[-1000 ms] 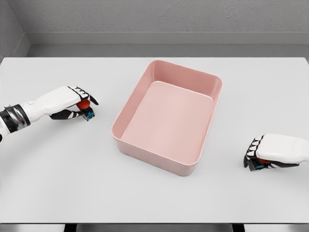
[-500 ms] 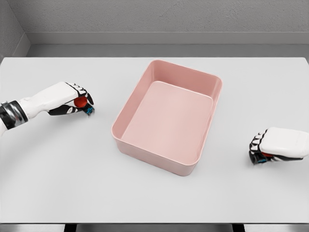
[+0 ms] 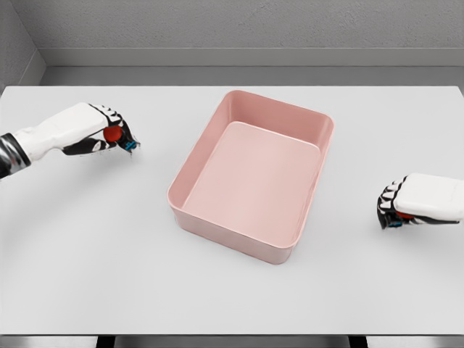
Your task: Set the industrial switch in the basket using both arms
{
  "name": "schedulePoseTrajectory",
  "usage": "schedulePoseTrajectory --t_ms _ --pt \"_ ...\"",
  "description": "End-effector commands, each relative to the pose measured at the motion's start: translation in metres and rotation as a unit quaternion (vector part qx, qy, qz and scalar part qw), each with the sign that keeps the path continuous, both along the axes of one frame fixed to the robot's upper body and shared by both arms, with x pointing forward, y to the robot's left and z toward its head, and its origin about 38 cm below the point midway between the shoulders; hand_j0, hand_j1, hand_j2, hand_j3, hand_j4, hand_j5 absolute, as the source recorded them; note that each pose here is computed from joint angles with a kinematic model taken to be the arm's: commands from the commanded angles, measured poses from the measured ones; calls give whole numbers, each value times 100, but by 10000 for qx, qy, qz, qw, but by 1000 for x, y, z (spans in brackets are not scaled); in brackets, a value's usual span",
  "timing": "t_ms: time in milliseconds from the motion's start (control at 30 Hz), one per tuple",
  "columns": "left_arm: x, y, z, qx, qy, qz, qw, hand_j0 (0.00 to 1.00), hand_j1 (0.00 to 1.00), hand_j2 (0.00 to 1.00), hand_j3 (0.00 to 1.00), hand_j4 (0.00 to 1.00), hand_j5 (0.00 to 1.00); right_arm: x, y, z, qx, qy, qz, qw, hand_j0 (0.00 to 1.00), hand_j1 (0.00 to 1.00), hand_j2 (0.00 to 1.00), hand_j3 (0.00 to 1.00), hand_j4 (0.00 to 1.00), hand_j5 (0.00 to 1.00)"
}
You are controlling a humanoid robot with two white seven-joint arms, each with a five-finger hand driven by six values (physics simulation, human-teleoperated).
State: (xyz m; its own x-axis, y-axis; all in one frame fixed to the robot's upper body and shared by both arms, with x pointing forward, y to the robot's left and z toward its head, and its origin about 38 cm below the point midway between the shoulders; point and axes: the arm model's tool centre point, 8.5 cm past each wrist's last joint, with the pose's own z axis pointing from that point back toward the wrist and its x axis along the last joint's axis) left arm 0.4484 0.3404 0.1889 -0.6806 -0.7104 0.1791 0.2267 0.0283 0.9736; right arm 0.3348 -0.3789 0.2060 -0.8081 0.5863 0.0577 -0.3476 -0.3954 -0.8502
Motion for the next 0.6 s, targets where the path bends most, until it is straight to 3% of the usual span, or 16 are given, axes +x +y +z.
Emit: schedulePoseTrajectory --t_ms 0,233,567 --pt "0 2 2 -60 1 24 10000 49 49 49 49 49 49 5 0 10 50 -136 -32 9999 43 43 43 43 43 43" --pt "7 -1 18 -93 -168 -5 9998 49 49 49 49 49 49 11 4 21 116 -312 -3 9994 43 43 43 43 43 43" --pt "8 -33 40 -279 -467 -411 9977 49 49 49 49 49 49 17 9 28 249 -403 18 9989 42 42 42 42 42 42"
